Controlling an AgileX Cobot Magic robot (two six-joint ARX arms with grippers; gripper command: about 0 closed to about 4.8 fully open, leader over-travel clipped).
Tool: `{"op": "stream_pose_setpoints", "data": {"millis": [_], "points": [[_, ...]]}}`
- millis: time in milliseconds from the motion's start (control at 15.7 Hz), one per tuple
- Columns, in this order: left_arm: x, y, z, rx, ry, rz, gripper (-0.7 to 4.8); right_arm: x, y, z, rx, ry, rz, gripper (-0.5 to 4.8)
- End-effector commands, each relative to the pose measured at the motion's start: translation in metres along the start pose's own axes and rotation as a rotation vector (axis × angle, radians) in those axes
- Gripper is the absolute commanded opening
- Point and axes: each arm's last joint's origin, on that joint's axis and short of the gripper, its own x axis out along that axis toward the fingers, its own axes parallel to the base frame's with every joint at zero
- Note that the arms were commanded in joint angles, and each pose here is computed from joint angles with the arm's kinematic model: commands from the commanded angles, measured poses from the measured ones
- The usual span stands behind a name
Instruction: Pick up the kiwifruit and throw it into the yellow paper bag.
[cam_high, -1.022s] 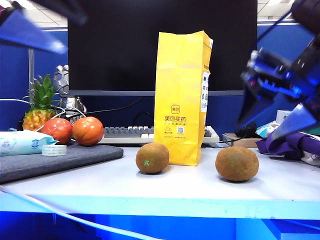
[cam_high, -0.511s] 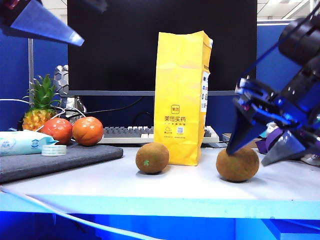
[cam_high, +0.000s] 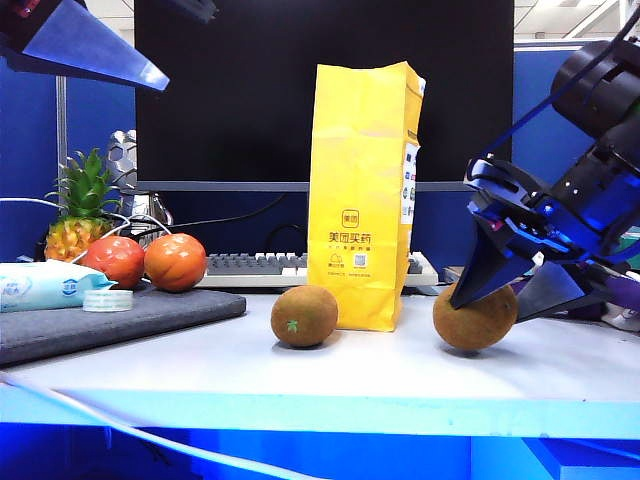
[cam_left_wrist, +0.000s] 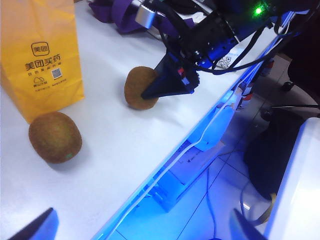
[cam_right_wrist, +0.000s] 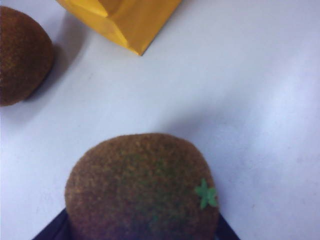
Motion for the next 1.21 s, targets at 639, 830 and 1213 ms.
{"op": "stream_pose_setpoints", "data": {"millis": [639,830,1213], "points": [[-0.004,0.004,0.027,0.198,-0.251,0.144,4.79,-0.110,0.048,0.088,-0.141,-0.283,-0.013,1.80],[-0.006,0.002,0.033,0.251,-0.317,0.094,4.79,-0.156,0.071,0.101,-0.247,-0.456,0.132,1.80],[-0.007,0.001,0.037,0.209,-0.355,0.089,4.79,-0.165,0.079,0.145,-0.376,-0.706,0.171,1.81]]}}
